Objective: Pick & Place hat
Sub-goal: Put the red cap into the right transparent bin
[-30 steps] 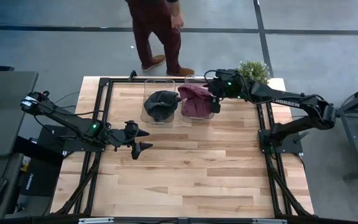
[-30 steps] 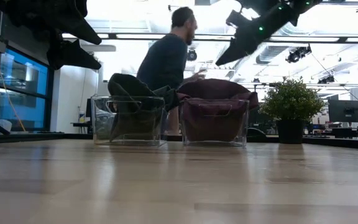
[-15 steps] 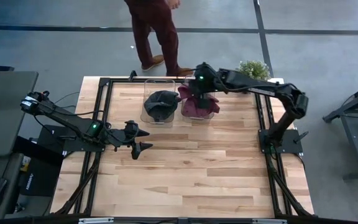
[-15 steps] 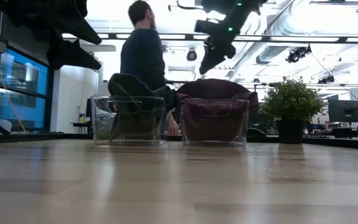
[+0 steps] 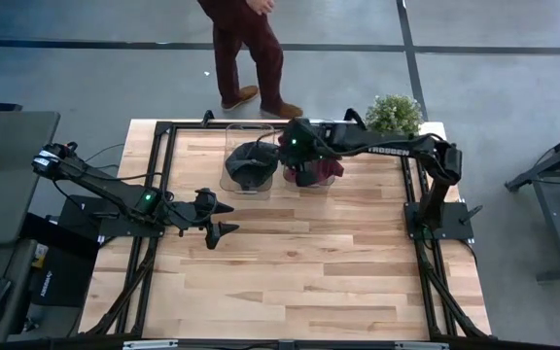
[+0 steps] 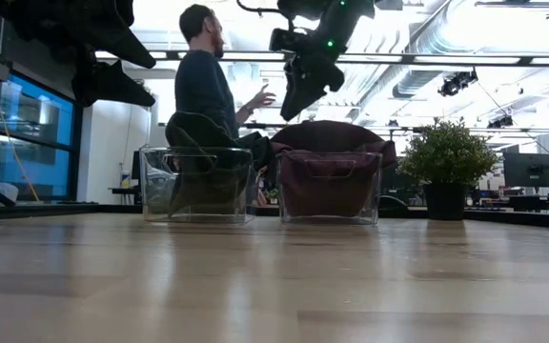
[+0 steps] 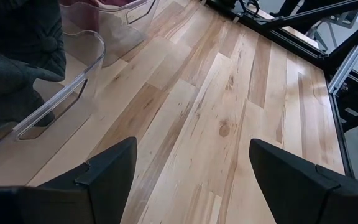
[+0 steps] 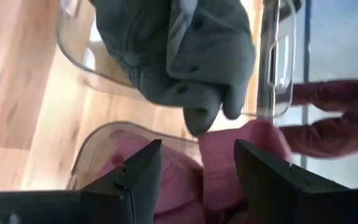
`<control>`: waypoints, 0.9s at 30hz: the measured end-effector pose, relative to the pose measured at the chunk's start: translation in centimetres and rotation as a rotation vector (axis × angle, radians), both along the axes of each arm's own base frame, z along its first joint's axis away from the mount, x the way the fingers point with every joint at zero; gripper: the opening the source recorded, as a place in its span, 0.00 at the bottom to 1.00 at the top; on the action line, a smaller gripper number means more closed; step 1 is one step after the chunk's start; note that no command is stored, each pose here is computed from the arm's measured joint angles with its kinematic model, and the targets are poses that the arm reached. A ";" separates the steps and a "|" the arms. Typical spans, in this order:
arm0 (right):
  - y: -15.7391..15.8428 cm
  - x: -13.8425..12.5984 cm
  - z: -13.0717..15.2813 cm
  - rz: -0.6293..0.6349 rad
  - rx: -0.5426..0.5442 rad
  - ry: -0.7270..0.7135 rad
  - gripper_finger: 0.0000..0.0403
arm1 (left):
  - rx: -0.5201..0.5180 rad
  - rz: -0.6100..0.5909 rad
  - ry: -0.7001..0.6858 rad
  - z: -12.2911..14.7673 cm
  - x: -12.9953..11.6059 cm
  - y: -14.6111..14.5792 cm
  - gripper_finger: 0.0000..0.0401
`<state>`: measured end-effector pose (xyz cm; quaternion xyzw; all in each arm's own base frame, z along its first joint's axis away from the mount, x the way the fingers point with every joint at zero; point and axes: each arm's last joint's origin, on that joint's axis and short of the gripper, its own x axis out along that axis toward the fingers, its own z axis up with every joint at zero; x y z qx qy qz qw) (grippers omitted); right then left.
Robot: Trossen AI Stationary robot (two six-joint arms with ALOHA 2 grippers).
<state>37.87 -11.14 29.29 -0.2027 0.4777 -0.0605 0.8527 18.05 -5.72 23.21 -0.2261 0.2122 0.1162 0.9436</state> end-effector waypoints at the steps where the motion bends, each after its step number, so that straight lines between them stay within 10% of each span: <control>1: 0.4 0.1 -0.3 -0.013 -0.011 0.007 0.48 | 0.000 0.000 0.000 0.0 0.0 0.0 0.75; 18: 1.9 0.2 -7.3 -0.072 -0.461 0.033 0.48 | 0.000 0.000 0.000 0.0 0.0 0.0 0.75; 27: 1.9 0.4 -7.3 -0.080 -0.460 -0.032 0.43 | 0.000 0.001 0.000 0.0 0.0 0.0 0.75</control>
